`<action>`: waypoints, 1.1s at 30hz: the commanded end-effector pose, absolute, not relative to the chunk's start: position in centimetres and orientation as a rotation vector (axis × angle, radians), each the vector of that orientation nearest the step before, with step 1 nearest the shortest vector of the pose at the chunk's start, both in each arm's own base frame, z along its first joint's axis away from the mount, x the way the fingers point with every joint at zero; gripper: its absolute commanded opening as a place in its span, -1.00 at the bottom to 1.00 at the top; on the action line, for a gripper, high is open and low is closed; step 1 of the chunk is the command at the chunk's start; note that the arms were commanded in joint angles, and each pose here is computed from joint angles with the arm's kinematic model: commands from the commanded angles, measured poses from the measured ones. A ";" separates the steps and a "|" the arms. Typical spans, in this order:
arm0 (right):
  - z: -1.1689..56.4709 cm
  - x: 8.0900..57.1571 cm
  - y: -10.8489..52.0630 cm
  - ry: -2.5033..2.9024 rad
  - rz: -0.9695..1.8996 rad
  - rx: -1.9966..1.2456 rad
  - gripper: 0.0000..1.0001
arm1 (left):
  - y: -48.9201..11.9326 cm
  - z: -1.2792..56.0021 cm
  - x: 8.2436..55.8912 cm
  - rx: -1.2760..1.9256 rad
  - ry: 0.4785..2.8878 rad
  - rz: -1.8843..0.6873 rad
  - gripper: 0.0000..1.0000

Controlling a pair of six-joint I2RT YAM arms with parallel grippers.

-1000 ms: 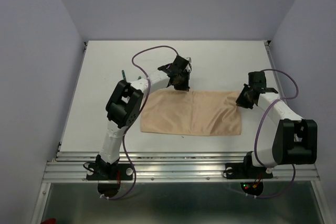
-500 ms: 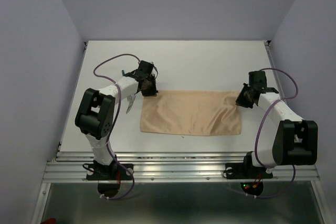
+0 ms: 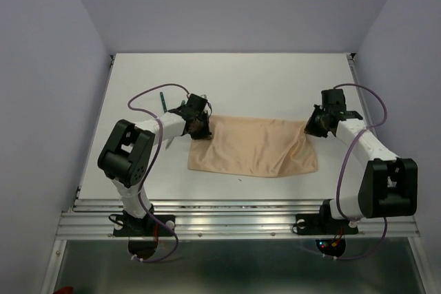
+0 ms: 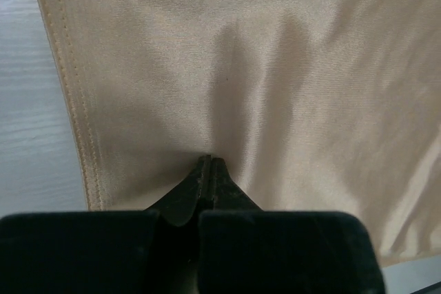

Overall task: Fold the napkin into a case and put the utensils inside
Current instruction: Fold the rectangle-folded napkin at the center of the board.

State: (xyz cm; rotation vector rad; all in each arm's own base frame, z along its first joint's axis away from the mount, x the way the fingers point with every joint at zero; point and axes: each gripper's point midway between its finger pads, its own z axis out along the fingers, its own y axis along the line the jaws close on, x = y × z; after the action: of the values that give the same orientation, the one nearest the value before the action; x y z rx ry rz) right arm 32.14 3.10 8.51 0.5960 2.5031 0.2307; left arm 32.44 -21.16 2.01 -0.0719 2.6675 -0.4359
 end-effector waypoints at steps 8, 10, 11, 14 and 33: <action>14.3 33.6 8.9 2.400 0.366 0.475 -0.99 | -26.4 0.5 31.3 0.015 2.694 -0.508 -1.00; 14.6 33.6 10.1 2.401 0.386 0.464 -0.99 | -26.5 0.8 31.3 0.012 2.690 -0.516 -1.00; 15.1 33.6 11.5 2.400 0.412 0.439 -0.99 | -26.6 1.1 31.4 0.011 2.684 -0.525 -1.00; 15.4 33.6 14.5 2.406 0.466 0.377 -0.99 | -26.5 1.8 31.4 0.008 2.671 -0.528 -1.00; 13.1 34.2 20.4 2.446 0.456 0.318 -0.99 | -21.0 5.8 31.6 -0.043 2.621 -0.507 -1.00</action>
State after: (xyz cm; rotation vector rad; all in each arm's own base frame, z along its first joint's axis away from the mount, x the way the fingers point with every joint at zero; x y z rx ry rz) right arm 32.41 18.93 10.74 0.3189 2.5384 0.4161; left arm 32.66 -22.82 5.22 -0.0401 2.6175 -0.5471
